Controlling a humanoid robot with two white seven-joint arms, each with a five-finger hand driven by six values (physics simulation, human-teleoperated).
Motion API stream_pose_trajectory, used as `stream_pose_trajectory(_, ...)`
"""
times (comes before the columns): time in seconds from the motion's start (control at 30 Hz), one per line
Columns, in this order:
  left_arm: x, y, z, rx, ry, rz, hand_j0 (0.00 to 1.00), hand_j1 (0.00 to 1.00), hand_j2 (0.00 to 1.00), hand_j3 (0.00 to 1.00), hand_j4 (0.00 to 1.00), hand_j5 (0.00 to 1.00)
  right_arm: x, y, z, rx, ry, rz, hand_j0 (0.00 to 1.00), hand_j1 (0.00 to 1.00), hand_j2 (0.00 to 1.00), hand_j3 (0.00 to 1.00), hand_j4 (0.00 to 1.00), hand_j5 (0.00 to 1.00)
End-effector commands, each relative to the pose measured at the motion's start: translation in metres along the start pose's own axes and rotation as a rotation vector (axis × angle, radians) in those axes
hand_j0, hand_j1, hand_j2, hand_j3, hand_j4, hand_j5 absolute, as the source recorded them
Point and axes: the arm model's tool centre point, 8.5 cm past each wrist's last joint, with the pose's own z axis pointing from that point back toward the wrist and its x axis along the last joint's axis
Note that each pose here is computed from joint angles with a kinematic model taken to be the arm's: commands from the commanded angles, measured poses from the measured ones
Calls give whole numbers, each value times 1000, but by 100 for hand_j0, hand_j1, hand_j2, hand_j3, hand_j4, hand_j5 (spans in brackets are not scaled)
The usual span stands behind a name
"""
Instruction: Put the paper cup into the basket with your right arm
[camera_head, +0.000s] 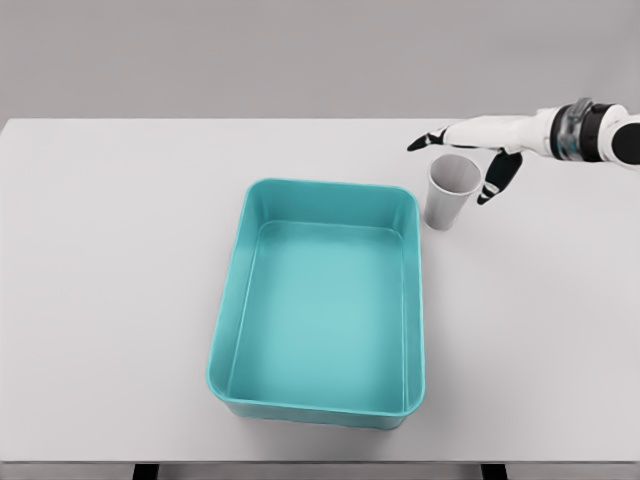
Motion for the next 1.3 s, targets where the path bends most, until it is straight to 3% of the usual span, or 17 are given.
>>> stream_pose_trajectory(0.0, 0, 0, 0, 0, 0, 0, 100, 100, 100, 100, 100, 100, 2, 3, -3, 11, -12, 11, 100, 100, 100, 100, 100, 100)
stream_pose_trajectory(0.13, 0, 0, 0, 0, 0, 0, 100, 100, 100, 100, 100, 100, 4, 11, -6, 36, -23, 23, 100, 100, 100, 100, 100, 100)
stream_pose_trajectory(0.23, 0, 0, 0, 0, 0, -1, 100, 100, 100, 100, 100, 100, 3, 12, -7, 45, -10, 88, 100, 100, 100, 100, 100, 100)
stream_pose_trajectory(0.33, 0, 0, 0, 0, 0, -1, 100, 100, 100, 100, 100, 100, 3, 12, -7, 48, -5, 108, 100, 100, 100, 100, 100, 100)
stream_pose_trajectory(1.27, 0, 0, 0, 0, 0, 0, 100, 100, 100, 100, 100, 100, 7, 10, -18, 56, 3, 144, 100, 100, 100, 100, 100, 100)
